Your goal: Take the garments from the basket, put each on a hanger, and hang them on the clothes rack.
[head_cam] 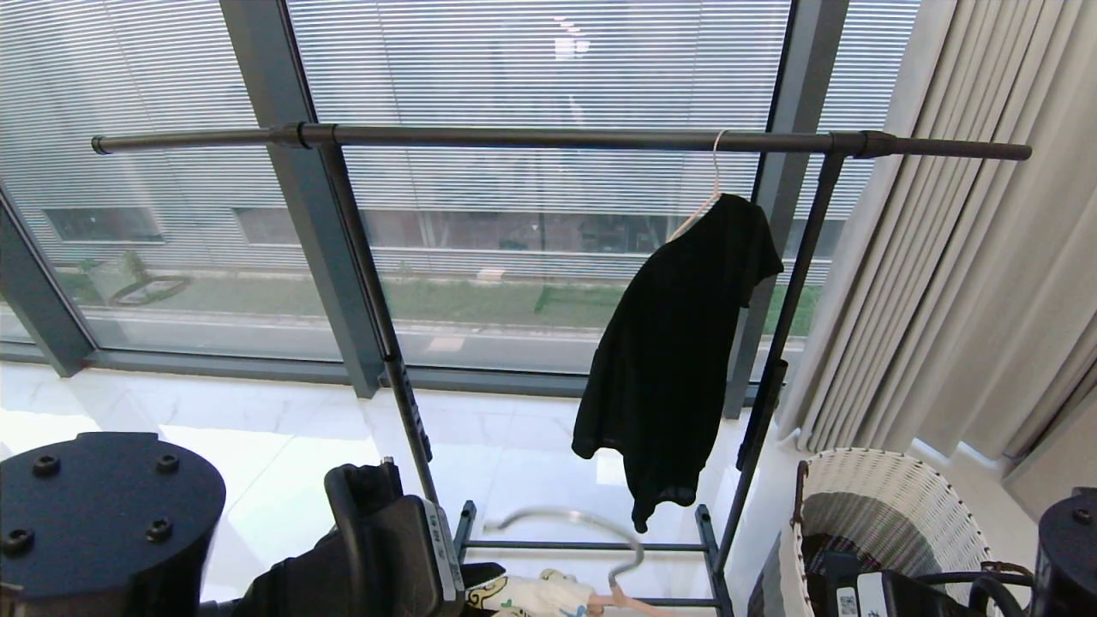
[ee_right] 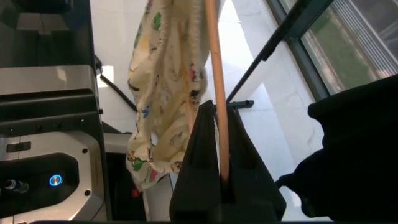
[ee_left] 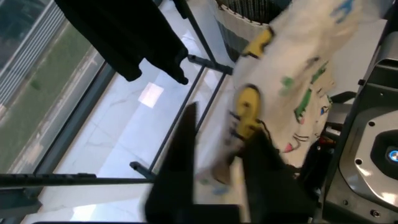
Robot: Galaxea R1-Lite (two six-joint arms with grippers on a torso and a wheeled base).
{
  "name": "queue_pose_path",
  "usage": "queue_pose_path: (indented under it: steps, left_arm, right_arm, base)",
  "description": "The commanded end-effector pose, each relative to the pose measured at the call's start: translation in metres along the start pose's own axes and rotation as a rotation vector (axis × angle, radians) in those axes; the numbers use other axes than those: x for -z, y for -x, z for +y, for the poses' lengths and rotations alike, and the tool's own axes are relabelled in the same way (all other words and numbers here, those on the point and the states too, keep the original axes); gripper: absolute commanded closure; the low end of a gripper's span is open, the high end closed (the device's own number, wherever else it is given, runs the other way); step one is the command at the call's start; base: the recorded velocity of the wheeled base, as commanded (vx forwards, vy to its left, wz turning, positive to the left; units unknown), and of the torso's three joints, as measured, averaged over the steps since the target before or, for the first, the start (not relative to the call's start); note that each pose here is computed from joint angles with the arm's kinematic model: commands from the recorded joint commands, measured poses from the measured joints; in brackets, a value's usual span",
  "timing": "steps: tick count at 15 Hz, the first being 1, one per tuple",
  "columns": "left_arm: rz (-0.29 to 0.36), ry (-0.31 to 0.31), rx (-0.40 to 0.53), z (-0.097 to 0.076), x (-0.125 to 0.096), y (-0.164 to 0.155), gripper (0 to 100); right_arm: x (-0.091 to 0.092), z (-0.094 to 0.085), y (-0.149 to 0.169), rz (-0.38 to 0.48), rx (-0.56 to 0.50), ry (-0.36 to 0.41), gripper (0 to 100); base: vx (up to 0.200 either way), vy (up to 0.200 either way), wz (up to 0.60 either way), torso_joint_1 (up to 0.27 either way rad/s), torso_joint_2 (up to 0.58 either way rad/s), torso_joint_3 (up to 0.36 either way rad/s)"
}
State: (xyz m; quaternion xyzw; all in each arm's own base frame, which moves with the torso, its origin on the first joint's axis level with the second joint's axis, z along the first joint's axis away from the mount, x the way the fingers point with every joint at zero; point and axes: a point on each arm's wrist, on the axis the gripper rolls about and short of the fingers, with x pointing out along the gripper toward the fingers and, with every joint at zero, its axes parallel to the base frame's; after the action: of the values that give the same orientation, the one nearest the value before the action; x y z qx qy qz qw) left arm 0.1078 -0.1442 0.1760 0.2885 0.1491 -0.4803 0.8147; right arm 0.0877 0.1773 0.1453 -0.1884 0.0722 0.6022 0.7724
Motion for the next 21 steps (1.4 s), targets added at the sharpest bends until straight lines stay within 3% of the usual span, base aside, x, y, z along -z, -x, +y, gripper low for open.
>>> queue_pose_path:
  steps: [1,10,20,21]
  left_arm:
    - [-0.013,-0.002,0.005,-0.0014,-0.0021,0.0003,100]
    - [-0.070,-0.006,-0.007,-0.0031,-0.0038,-0.0006,100]
    - [-0.085,-0.006,-0.053,-0.0015,-0.0060,0.0018,100]
    - [-0.086,-0.004,-0.055,-0.0013,-0.0064,0.0018,0]
  right_arm:
    - [0.0004,0.0004,-0.0006,0.002,-0.004,0.001,100]
    - [-0.0027,-0.0019,-0.0012,0.000,0.037,0.003,100]
    - [-0.0050,-0.0031,0.0004,-0.022,0.070,0.030,100]
    - [-0.0051,-0.0031,0.0004,-0.023,0.071,0.030,100]
  base:
    - [0.000,0.000,0.00,0.000,0.00,0.000]
    - [0.000,0.000,0.00,0.000,0.00,0.000]
    - [0.000,0.000,0.00,0.000,0.00,0.000]
    - [0.000,0.000,0.00,0.000,0.00,0.000]
